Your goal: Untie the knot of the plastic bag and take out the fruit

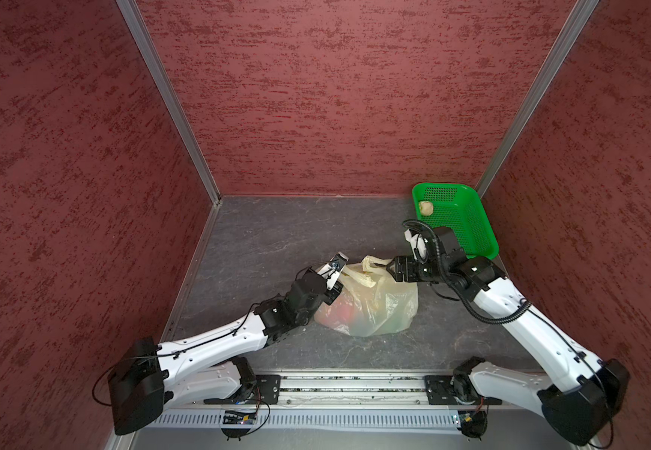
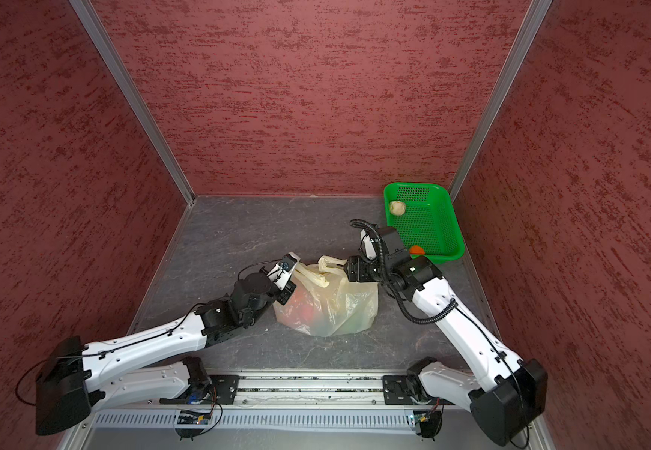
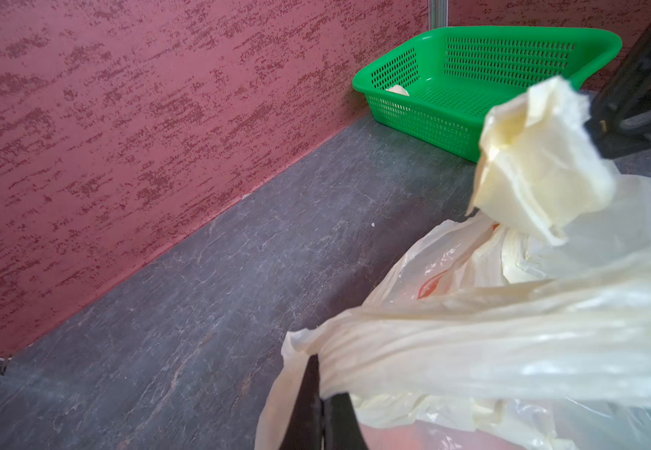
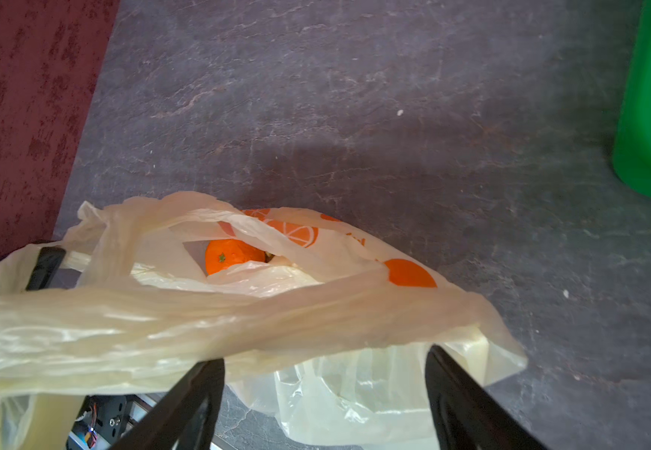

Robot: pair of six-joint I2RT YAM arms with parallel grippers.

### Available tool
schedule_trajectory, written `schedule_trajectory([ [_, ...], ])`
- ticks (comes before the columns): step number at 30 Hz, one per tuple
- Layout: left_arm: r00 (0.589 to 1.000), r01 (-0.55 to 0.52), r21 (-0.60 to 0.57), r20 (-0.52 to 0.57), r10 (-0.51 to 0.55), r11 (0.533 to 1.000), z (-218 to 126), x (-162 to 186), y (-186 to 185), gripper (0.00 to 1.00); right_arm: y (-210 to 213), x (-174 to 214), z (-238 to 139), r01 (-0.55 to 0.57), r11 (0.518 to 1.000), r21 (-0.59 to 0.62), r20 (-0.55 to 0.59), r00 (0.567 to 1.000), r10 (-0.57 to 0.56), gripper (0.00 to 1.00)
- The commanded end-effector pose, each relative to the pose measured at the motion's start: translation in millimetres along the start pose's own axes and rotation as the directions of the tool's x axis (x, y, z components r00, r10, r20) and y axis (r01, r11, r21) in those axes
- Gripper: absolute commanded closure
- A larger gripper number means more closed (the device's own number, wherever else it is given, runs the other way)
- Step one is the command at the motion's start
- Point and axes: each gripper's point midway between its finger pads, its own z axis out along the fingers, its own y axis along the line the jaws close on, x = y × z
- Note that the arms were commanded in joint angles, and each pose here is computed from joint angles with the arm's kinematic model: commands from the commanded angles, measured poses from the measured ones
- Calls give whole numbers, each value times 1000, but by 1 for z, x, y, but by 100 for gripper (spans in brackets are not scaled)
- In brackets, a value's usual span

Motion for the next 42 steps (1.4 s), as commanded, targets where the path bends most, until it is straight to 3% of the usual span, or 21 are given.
schedule_trajectory([
  [1,996,84,29,-19,-83,996,-8,8,0,100,8,-23,1,66,997,42,65,996,-69,16],
  [8,991,130,8,-16,-130,991,-19,12,8,100,-2,-49,29,131,969,208,85,985,-151,13],
  [11,991,136,-3,-20,-136,991,-21,15,12,100,-20,-53,42,136,941,311,79,983,-168,17],
  [15,988,155,-12,-24,-155,988,-22,19,16,100,-48,-55,36,85,889,450,112,982,-150,39],
  [18,986,164,-16,-28,-164,986,-24,22,18,100,-64,-50,20,20,877,481,142,985,-100,57],
  [20,984,174,-18,-28,-175,985,-25,24,21,100,-77,-41,9,-38,869,493,159,986,-47,78],
  [24,981,189,-15,-31,-189,982,-26,26,24,100,-97,-16,-4,-110,850,515,154,987,34,99],
  [31,972,230,14,-55,-228,973,-32,33,22,100,-101,37,-15,-261,859,440,147,965,218,100],
  [37,961,268,41,-86,-264,963,-33,46,15,100,-99,96,13,-392,863,318,87,919,385,100],
  [42,953,291,63,-108,-284,955,-28,52,13,100,-97,119,34,-389,872,298,-5,913,409,100],
])
